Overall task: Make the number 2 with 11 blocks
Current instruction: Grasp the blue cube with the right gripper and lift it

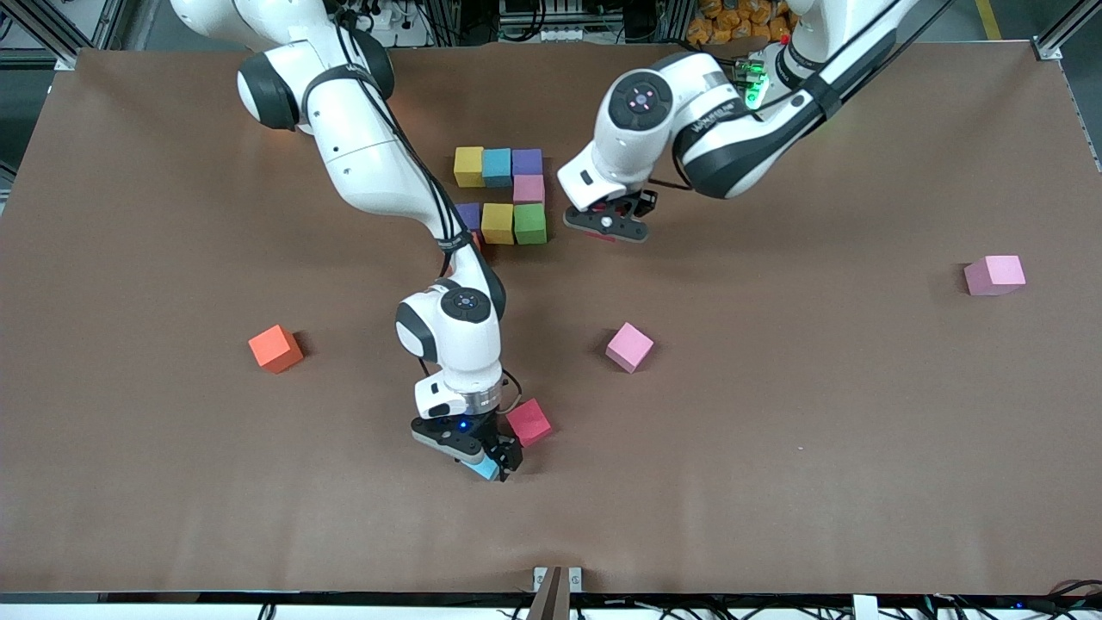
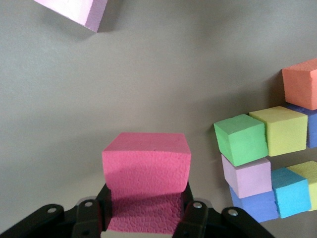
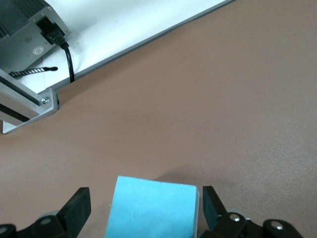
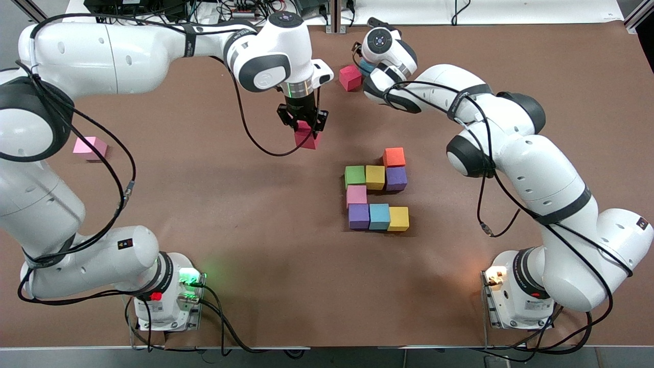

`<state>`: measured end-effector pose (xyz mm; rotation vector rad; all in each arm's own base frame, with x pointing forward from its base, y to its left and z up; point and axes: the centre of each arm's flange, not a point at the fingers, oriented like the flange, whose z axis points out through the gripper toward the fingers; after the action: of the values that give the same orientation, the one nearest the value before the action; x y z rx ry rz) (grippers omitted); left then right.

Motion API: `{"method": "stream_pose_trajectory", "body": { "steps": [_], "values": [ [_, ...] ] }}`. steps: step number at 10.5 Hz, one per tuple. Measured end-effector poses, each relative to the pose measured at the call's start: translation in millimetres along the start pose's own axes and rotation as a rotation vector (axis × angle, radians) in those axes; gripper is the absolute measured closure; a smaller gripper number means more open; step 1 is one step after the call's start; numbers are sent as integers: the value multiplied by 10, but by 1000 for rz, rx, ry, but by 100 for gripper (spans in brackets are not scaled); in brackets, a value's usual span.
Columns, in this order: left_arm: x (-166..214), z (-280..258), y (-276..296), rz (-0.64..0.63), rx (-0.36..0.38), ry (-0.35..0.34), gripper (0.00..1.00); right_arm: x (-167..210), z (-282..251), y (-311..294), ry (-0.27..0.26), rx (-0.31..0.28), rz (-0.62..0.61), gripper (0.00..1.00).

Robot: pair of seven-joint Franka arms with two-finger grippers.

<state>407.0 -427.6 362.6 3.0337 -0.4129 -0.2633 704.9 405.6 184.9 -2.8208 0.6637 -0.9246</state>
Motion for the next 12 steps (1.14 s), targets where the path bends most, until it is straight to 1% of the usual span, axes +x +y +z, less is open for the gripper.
{"method": "stream_pose_trajectory", "body": {
  "steps": [3,4,5,6,8,10,11,12],
  "values": [
    [21,-68,35,11,-14,8,46,-77,16,-27,-2,3,-11,1],
    [63,-134,35,8,-25,18,46,-88,23,-26,-3,2,-13,14],
    [99,-182,32,5,-35,24,46,-94,27,-23,-3,1,-14,30],
    [121,-197,29,5,-42,25,46,-87,26,-21,-2,0,-14,40],
    [129,-179,28,7,-47,18,46,-66,34,11,2,-9,-20,40],
    [127,-174,32,12,-48,17,46,27,32,173,2,-45,-36,40],
    [119,-166,49,20,-48,15,46,78,4,272,-13,-61,-32,40],
    [111,-145,90,32,-54,12,46,125,-64,361,-37,-72,-19,42]
  ]
}}
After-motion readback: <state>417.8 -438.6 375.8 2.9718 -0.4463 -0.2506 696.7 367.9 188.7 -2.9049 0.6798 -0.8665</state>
